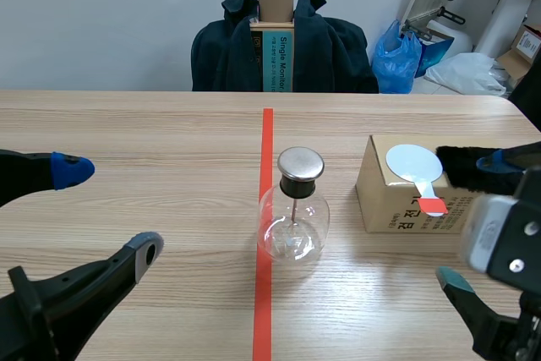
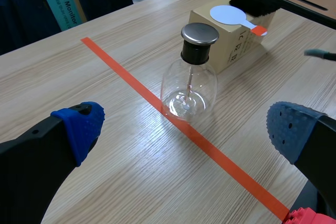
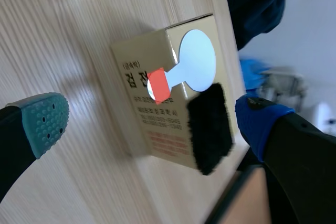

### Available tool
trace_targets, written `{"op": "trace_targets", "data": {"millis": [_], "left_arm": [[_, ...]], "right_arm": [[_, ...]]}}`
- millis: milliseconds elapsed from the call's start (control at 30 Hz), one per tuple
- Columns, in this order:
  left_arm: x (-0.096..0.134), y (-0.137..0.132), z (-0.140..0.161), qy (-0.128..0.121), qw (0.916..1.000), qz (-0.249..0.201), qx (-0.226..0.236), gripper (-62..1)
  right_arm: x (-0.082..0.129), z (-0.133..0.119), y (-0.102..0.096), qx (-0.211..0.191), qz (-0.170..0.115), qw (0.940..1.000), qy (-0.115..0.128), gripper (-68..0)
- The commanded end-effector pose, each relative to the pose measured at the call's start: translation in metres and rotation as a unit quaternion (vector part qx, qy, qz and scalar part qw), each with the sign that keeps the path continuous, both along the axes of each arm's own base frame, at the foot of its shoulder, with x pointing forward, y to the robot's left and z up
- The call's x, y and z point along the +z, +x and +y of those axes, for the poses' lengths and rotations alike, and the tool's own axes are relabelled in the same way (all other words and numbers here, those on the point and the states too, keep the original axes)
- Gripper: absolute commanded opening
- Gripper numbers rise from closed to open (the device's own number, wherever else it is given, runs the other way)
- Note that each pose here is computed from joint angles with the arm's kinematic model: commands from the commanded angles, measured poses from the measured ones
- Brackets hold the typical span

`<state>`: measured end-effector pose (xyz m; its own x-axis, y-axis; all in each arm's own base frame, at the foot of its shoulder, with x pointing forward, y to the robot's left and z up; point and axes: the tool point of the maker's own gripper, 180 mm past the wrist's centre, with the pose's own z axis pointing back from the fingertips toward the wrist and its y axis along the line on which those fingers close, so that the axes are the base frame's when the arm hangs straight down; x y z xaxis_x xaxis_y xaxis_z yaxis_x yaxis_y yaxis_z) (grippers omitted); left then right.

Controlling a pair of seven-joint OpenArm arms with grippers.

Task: Do the electroscope experiment.
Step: 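Pick up the white charging plate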

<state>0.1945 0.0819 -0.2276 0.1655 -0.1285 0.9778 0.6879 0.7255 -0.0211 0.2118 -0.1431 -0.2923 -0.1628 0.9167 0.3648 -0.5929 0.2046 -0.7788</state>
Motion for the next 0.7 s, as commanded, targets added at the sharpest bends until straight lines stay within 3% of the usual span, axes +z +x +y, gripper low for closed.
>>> {"op": "trace_targets", "data": {"millis": [0, 100, 167, 267, 400, 667], "left_arm": [[0.008, 0.002, -0.001, -0.006, 0.9999, -0.013, -0.002, 1.4], [0.008, 0.002, -0.001, -0.006, 0.9999, -0.013, -0.002, 1.4], [0.008, 0.002, -0.001, -0.006, 0.9999, -0.013, -0.002, 1.4], [0.008, 0.002, -0.001, -0.006, 0.9999, -0.013, -0.002, 1.4], [0.008, 0.002, -0.001, -0.005, 0.9999, -0.013, -0.002, 1.4], [0.008, 0.002, -0.001, -0.005, 0.9999, -0.014, -0.002, 1.4]], "right_arm": [[0.006, 0.003, 0.004, 0.005, -0.037, 0.9988, -0.031, 0.4], [0.01, 0.007, 0.007, 0.027, -0.101, 0.9893, -0.102, 0.4], [0.014, 0.012, 0.008, 0.044, -0.149, 0.98, -0.125, 0.4], [0.012, 0.016, 0.007, 0.058, -0.196, 0.968, -0.145, 0.4], [-0.006, 0.012, 0.007, 0.064, -0.22, 0.9601, -0.161, 0.4], [-0.046, 0.003, 0.029, 0.041, -0.228, 0.9585, -0.167, 0.4]]}}
